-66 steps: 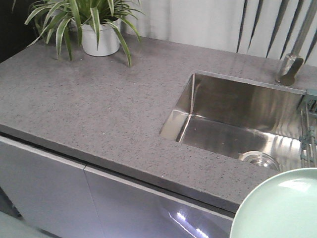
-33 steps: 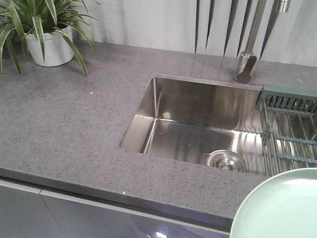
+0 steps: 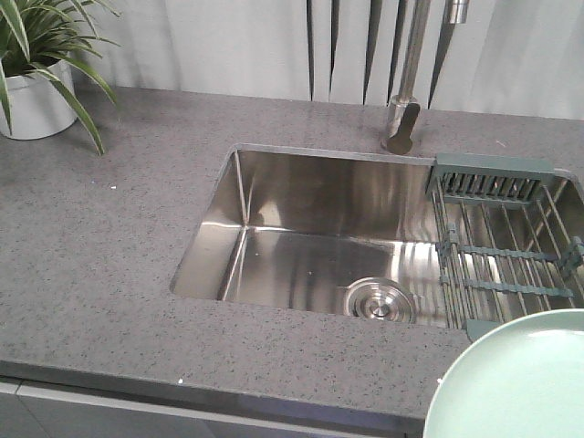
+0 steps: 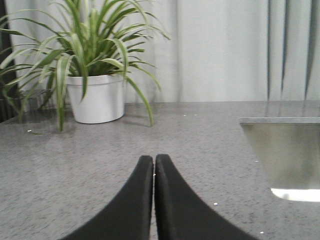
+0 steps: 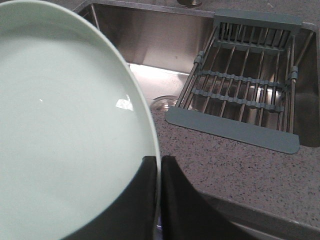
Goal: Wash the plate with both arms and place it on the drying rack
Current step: 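Carry the plate in the right gripper up to the sink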
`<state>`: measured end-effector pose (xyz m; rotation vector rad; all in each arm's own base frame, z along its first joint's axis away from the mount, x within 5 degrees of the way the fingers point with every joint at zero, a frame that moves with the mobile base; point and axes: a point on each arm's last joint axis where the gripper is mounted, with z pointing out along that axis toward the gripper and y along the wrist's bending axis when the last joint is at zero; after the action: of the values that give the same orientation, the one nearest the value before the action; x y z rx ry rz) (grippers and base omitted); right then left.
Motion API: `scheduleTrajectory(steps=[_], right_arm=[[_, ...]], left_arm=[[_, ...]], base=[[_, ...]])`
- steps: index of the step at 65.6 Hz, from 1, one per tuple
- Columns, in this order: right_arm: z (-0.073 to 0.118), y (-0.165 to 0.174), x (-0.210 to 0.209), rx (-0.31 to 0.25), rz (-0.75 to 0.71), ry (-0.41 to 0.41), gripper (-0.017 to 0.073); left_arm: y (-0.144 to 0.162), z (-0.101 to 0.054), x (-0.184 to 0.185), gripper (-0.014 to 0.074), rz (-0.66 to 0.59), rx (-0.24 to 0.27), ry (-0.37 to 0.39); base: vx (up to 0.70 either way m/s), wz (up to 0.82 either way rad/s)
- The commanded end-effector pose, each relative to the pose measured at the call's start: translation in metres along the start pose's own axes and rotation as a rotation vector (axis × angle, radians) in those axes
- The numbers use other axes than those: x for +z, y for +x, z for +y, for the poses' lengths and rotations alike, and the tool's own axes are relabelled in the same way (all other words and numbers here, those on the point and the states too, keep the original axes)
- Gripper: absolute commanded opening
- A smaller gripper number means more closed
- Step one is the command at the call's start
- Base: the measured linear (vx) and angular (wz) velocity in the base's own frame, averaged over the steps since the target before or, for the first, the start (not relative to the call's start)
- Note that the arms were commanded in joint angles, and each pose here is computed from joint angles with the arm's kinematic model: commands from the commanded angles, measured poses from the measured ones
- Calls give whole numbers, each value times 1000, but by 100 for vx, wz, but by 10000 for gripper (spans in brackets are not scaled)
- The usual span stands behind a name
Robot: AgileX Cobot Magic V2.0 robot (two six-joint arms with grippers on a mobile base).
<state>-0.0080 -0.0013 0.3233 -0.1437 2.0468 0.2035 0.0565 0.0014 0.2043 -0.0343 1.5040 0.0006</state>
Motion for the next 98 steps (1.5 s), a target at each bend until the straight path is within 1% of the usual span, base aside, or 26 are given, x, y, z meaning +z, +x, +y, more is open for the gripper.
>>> scheduleTrajectory(steps=[1,50,98], right_arm=[[1,-13,-1,-2,-73,3,-5],[1,-13,-1,-2,-73,3,-5],[1,-13,-1,-2,-73,3,-5]], left_arm=[[0,-2,-1,-5,-62,-16,23],[0,-2,-1,-5,-62,-16,23],[0,-2,-1,-5,-62,-16,23]], base=[[4,-15],[4,-13],[2,-4]])
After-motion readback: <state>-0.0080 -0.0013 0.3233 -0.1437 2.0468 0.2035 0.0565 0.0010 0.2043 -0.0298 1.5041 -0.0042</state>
